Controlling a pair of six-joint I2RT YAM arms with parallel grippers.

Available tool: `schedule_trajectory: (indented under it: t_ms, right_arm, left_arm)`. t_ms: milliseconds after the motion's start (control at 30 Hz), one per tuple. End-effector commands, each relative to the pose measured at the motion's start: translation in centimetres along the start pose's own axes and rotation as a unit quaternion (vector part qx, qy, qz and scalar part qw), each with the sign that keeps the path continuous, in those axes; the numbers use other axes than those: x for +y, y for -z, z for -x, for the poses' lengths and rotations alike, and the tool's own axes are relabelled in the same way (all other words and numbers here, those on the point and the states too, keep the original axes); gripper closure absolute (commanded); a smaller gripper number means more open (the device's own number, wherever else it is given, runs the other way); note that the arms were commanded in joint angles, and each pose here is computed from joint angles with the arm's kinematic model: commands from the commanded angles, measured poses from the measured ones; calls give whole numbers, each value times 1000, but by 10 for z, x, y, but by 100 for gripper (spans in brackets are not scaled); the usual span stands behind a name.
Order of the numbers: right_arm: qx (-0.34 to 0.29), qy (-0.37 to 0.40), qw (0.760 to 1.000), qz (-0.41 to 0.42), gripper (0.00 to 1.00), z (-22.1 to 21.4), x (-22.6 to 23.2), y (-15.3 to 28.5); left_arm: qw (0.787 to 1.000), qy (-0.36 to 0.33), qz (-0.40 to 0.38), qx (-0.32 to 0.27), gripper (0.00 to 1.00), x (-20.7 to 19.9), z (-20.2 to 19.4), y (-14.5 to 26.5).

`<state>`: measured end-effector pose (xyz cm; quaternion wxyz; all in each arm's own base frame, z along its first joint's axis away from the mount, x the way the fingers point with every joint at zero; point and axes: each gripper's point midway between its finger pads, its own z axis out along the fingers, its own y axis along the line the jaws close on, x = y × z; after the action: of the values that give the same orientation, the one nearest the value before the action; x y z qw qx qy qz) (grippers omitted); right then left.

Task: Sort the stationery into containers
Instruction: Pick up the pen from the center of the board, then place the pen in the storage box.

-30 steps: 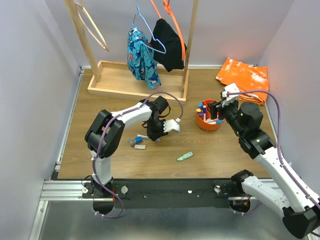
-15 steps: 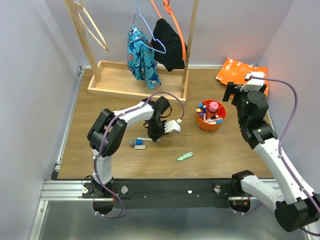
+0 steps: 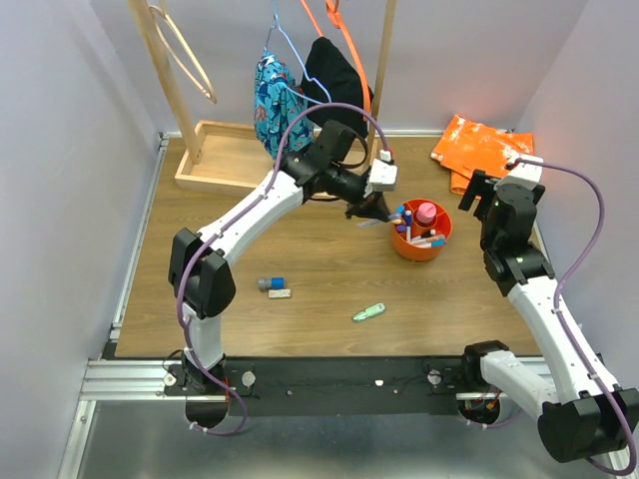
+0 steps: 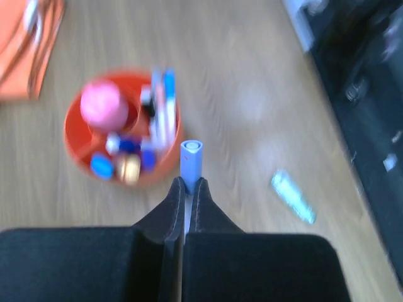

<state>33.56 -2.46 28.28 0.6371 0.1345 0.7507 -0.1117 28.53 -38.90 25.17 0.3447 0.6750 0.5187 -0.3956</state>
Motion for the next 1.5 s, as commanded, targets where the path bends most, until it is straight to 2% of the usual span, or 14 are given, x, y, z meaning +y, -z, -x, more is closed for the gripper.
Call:
schedule_trajectory:
  t_ms: [0,33,67,100,167,300,767,1233,1467]
  right_arm:
    - [61,45,996,36,7,-43,5,3]
    - [67,57,995,43,7,-47,6,4]
    - [72,64,994,56,7,-49,9,5]
    - [75,69,993,60,7,-50,9,6]
    - [85,78,991,63,7,-52,7,8]
    - [94,80,991,54,6,-49,1,5]
    - [101,77,991,48,6,-51,-2,-5]
    - [107,79,990,50,6,-56,1,-13]
    - [108,77,990,54,6,-59,4,-17]
  left_arm:
    - [971,39,-107,-210,100,-9,72,-31]
    - [966,46,-112,-229,100,-7,78,-34]
    - [955,-27,-101,-277,100,-1,100,-31]
    - [949,57,-131,-280,100,-1,92,-44]
    - [938,11,-127,-321,100,1,109,-42]
    - [937,14,-142,-318,100,5,97,-69]
    - [939,45,-151,-304,100,26,57,-94]
    - [957,59,-100,-265,100,70,11,-121]
    - [962,72,-87,-249,100,76,-17,-126]
